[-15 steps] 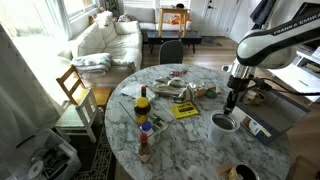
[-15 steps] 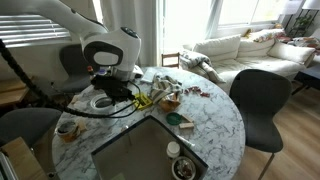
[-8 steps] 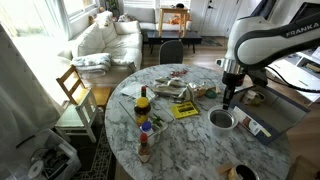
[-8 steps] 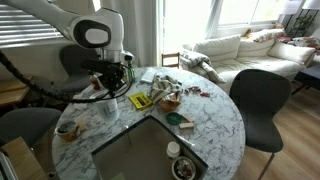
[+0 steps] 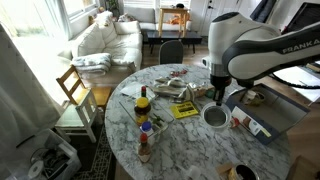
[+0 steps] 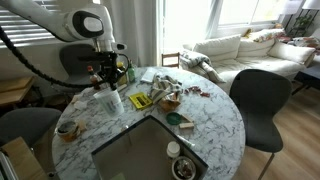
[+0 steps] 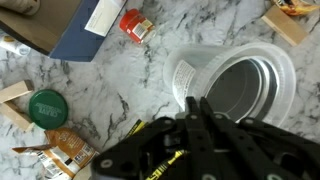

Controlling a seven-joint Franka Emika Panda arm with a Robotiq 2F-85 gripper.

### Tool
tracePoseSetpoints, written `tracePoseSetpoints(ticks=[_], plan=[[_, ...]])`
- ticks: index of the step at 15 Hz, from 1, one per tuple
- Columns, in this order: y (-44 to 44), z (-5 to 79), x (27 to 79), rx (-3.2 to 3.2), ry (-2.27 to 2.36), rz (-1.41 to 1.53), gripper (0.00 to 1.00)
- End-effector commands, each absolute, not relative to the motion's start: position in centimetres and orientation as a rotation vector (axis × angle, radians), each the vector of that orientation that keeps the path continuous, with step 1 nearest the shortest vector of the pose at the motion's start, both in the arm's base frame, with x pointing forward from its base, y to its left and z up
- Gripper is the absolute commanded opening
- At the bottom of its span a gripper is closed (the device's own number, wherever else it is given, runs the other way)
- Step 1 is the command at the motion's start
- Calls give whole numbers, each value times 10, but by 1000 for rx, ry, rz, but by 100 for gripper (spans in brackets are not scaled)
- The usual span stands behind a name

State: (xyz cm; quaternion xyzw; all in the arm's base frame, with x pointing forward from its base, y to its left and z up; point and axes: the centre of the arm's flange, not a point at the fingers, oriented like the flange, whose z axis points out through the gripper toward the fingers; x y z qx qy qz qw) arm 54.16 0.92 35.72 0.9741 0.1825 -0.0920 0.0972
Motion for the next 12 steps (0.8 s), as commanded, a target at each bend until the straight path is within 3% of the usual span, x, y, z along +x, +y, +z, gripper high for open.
tracePoseSetpoints(ticks=[1, 2, 12], plan=[[8, 357, 542, 2884, 538, -273, 4], [7, 357, 542, 2884, 536, -274, 1], [81, 327, 572, 2454, 673, -426, 1]])
